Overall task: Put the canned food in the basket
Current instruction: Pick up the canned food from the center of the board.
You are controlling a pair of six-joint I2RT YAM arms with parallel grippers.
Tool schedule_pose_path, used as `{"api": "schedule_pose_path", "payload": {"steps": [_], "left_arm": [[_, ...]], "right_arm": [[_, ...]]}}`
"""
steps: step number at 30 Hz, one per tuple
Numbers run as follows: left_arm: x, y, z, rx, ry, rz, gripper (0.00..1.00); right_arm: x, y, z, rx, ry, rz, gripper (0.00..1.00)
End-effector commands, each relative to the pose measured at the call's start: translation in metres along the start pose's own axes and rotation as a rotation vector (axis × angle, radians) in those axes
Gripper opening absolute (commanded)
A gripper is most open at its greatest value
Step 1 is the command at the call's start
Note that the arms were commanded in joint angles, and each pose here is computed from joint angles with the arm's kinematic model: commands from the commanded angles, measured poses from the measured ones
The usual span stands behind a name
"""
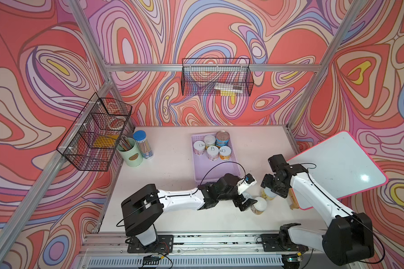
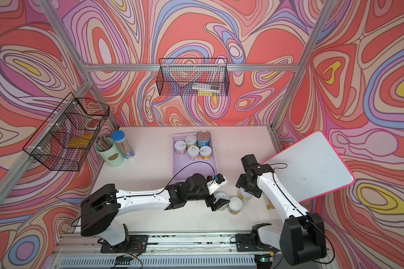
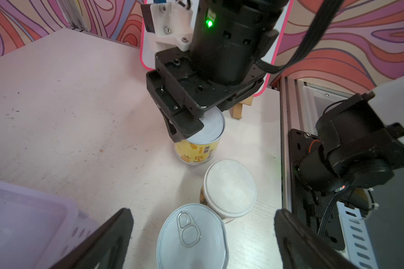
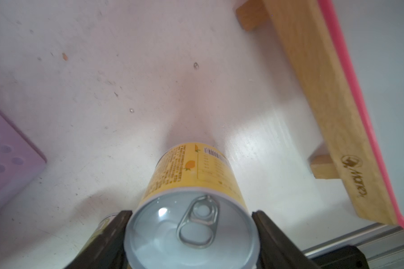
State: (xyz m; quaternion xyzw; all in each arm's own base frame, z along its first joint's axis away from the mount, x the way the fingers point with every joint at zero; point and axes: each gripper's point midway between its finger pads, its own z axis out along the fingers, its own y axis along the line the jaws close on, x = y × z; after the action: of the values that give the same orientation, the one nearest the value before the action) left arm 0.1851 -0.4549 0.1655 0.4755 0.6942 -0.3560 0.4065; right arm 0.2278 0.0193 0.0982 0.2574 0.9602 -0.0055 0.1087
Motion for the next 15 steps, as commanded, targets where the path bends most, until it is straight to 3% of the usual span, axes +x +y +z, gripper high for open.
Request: {"api": "schedule_pose_path", "payload": {"steps": [1,15], "left_arm": [[-0.027,-0.001,-0.011,-0.010,-0.080,0.002,0.99],[-0.036,0.037,-0.030,-0.076,-0.144,-0.095,0.99]], "right_arm": [[-0.013,-0.004,-0.024,0.001,-0.074,-0.001,0.49],[-0.022,0.009,-0.035,-0.062,-0.106,-0.014,0.18]]}}
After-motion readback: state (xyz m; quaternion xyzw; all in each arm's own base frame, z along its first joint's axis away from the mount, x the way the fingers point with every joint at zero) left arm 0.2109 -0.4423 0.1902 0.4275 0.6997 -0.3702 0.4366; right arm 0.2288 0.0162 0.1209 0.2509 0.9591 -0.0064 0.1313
